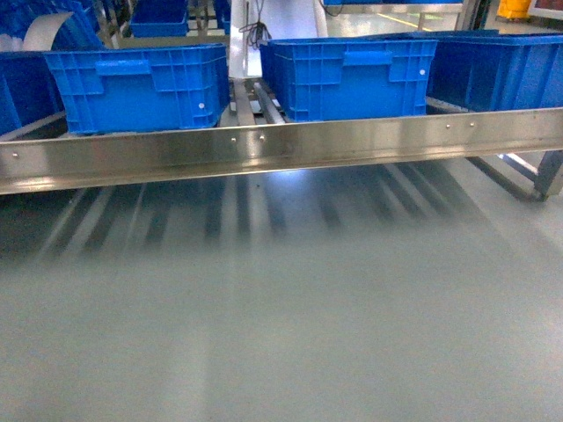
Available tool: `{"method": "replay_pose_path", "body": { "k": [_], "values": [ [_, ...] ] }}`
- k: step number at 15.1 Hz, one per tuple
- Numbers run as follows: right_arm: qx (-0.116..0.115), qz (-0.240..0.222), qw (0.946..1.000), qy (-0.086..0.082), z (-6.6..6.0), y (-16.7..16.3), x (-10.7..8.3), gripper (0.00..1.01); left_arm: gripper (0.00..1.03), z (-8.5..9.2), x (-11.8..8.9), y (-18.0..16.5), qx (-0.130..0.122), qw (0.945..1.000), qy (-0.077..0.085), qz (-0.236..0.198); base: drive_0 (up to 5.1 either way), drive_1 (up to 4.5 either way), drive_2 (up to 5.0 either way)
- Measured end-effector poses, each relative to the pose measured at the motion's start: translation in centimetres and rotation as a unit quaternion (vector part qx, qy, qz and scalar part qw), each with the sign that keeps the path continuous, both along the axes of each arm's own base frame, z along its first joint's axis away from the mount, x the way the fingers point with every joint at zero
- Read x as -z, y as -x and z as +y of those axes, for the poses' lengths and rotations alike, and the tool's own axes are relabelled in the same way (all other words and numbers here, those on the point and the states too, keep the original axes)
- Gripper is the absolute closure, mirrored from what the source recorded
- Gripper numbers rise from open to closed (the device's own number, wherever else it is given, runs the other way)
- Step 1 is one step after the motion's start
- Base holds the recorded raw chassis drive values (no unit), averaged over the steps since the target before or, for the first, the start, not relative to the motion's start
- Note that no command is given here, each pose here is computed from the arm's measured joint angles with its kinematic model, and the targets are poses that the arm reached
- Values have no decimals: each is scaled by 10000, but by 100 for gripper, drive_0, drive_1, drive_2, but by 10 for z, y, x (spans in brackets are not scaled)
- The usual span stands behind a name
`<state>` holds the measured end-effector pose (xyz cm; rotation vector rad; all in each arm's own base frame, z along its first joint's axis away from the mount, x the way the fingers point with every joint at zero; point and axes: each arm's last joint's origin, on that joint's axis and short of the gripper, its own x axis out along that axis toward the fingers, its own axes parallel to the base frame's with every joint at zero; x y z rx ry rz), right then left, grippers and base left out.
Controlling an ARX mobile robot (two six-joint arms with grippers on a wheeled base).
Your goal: Sort blue parts and orange caps into right shelf containers
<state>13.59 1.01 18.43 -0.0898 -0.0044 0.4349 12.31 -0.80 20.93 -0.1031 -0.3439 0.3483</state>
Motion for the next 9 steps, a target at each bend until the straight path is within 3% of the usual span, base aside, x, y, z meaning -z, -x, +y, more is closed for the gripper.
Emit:
{"method": "replay_pose_path", "body": {
  "k": [9],
  "values": [
    [0, 0, 10000, 0, 0, 0, 0, 59, 57, 0, 0, 0, 1, 10000, 2, -1, 0, 0, 0]
  ]
}}
